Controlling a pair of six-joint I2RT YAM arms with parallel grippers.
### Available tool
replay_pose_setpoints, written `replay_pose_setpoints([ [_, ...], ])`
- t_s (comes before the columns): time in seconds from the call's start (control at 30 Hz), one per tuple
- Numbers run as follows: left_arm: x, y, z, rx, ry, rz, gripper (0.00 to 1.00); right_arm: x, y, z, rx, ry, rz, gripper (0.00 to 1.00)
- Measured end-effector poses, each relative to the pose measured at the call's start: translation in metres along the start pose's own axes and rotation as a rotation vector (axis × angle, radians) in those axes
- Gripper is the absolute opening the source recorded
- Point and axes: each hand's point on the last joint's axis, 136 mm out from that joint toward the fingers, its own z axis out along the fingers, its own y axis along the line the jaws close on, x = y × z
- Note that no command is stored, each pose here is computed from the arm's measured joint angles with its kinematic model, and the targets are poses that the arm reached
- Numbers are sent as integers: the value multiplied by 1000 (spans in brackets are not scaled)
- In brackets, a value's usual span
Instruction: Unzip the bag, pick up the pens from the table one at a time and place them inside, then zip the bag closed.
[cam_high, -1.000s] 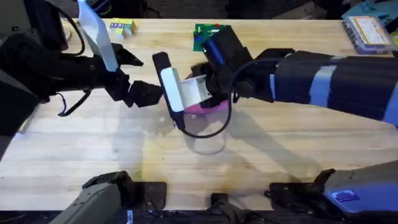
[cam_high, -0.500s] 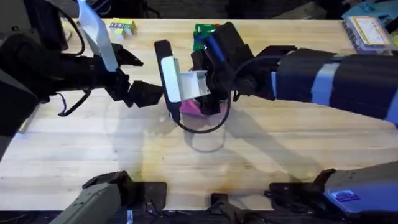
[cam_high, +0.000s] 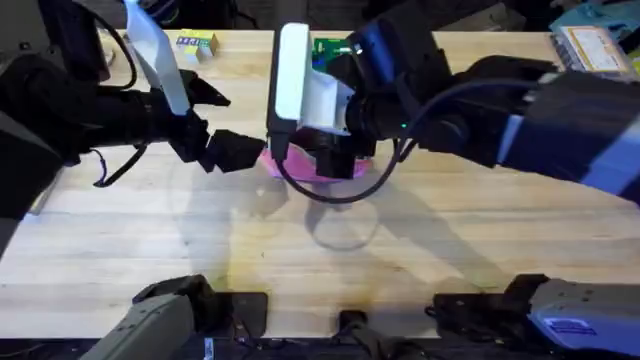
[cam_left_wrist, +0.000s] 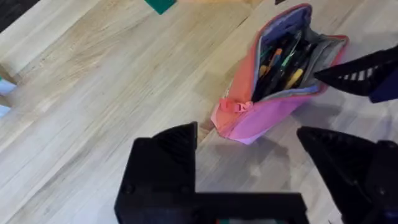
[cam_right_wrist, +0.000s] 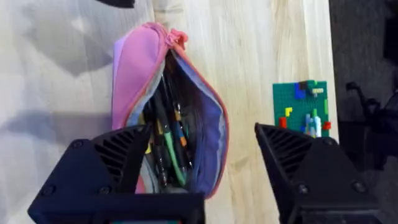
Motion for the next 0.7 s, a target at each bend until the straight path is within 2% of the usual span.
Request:
replay_pose_setpoints([
  [0.13,0,0,0,0,0,0,993,-2,-1,-12,7,-7,58,998],
  [0.37,0,0,0,0,0,0,994,-9,-7,-38,33,-45,270,998],
  [0.7,0,0,0,0,0,0,993,-3,2,-70,14,-34,543,997],
])
